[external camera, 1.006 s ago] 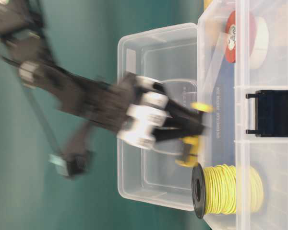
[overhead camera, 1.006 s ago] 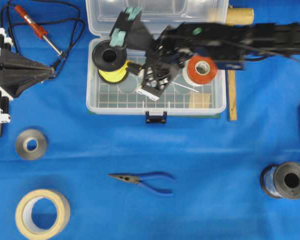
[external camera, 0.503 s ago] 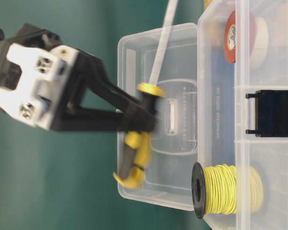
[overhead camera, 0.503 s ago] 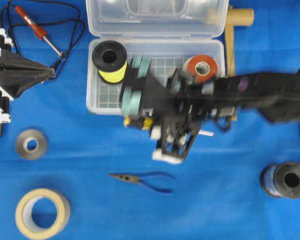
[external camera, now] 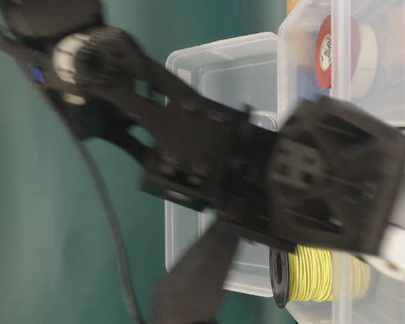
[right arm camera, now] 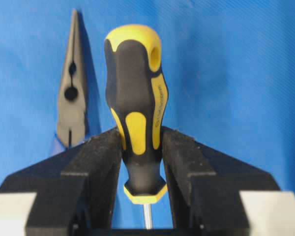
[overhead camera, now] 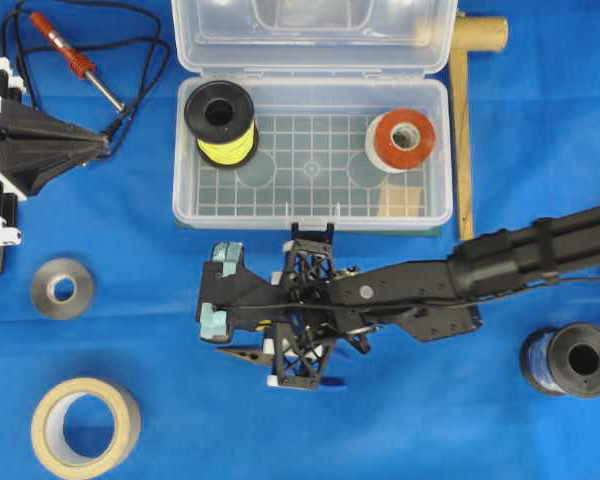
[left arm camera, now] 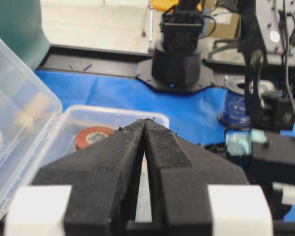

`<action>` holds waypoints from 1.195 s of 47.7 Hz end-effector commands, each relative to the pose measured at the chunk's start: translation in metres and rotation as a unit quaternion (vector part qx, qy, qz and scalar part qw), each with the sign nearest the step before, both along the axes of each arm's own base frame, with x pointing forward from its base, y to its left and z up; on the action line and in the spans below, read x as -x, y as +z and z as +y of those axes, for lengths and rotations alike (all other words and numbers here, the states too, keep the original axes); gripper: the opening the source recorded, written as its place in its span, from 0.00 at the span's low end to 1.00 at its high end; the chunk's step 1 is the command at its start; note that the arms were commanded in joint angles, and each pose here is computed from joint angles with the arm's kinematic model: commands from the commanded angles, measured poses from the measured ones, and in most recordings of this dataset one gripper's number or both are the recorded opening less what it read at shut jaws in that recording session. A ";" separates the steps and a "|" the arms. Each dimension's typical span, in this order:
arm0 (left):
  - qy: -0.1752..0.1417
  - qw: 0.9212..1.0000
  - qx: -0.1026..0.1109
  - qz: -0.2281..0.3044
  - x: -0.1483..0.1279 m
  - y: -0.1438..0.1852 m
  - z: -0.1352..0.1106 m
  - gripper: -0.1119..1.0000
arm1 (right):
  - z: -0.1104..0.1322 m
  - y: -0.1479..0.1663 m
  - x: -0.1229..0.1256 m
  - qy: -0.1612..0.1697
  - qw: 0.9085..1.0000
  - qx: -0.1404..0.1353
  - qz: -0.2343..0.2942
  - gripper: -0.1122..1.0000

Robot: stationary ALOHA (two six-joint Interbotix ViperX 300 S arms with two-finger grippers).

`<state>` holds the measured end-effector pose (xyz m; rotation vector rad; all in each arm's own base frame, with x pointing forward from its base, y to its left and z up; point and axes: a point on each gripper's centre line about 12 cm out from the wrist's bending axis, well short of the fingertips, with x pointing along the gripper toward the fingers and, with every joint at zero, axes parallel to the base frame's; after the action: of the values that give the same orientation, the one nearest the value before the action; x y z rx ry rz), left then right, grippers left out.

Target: Pick the screwdriver from the toolbox among several items.

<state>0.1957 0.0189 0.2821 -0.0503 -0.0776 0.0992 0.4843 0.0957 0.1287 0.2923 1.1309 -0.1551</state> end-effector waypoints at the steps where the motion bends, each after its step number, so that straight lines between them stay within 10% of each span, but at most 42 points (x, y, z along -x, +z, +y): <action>1: 0.002 1.000 -0.001 -0.005 -0.001 0.004 0.001 0.10 | 0.005 0.008 -0.009 0.000 1.000 -0.013 -0.026 0.35; 14: 0.002 1.000 -0.001 -0.005 -0.001 0.003 0.001 0.10 | 0.007 0.001 -0.008 -0.005 1.000 -0.019 -0.014 0.36; 24: 0.002 1.000 0.000 -0.005 -0.001 0.003 0.001 0.10 | -0.001 0.025 0.001 -0.014 1.000 -0.012 0.002 0.83; 42: 0.001 1.000 0.005 -0.002 -0.001 0.001 0.001 0.10 | -0.027 0.180 0.061 0.002 0.993 0.050 -0.111 0.78; 57: -0.002 1.000 0.007 0.000 0.000 -0.001 0.000 0.10 | -0.047 0.207 0.160 0.027 0.974 0.060 -0.217 0.78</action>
<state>0.1946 0.0188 0.2788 -0.0613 -0.0705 0.0989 0.3473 0.0519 0.3210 0.1628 0.7829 -0.1381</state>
